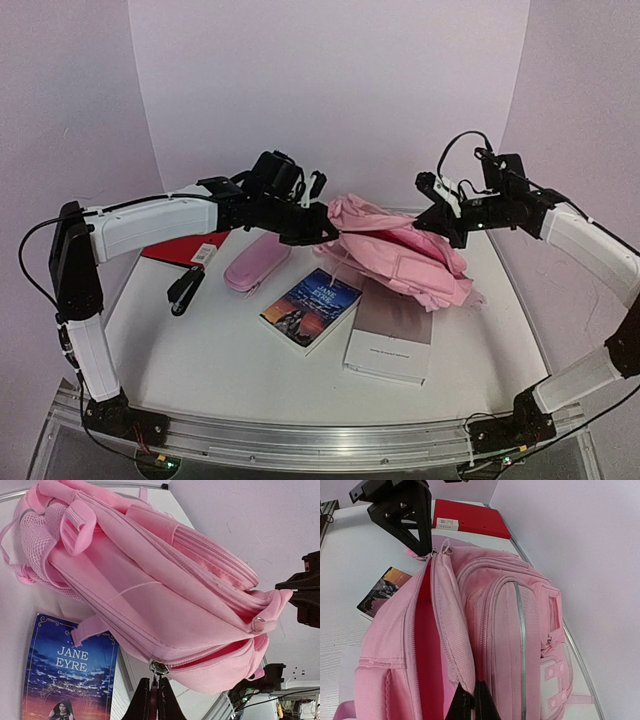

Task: Pack the student bag
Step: Unzip the student bag at the center of the board.

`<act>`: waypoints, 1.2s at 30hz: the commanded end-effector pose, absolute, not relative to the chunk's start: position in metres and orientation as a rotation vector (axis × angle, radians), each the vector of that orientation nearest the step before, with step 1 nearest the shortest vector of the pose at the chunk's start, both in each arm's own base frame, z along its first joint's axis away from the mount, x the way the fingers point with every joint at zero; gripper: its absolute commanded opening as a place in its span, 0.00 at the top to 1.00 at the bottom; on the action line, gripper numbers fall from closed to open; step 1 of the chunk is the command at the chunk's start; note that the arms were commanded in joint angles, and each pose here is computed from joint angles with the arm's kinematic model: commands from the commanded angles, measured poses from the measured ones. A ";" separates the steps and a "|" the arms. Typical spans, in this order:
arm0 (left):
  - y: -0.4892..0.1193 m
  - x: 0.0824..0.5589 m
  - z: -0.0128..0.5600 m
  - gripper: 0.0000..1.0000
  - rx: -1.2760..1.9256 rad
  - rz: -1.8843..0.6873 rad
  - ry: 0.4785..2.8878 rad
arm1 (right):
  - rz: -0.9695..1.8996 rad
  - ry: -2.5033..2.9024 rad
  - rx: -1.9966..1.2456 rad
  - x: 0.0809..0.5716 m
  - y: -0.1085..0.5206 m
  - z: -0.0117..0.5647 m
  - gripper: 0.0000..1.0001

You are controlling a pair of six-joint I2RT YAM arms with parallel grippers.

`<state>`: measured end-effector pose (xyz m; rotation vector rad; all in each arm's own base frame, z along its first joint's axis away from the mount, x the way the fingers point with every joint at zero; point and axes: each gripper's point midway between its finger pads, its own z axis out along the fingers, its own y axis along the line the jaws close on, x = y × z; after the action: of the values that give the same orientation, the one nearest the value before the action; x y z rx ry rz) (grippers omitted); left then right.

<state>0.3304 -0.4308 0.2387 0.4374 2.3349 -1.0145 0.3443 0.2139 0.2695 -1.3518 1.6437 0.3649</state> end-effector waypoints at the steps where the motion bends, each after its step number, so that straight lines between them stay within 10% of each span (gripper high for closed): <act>1: -0.352 0.389 0.206 1.00 0.176 -0.661 2.428 | 0.117 1.585 -1.170 0.370 0.158 0.341 1.00; 27: -0.325 0.503 0.141 0.98 -0.086 -0.593 2.504 | 0.421 1.581 -1.130 0.343 0.182 0.364 1.00; 33: -0.316 0.486 0.165 0.42 -0.124 -0.669 2.528 | 0.523 1.706 -1.153 0.356 0.218 0.314 1.00; 36: -0.295 0.471 0.179 0.31 -0.205 -0.679 2.521 | 0.566 1.787 -1.135 0.364 0.231 0.287 1.00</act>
<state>0.4783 -0.3491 0.1503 -0.0249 2.5288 -0.7573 0.3464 0.2130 0.2836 -1.1966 1.7881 0.5385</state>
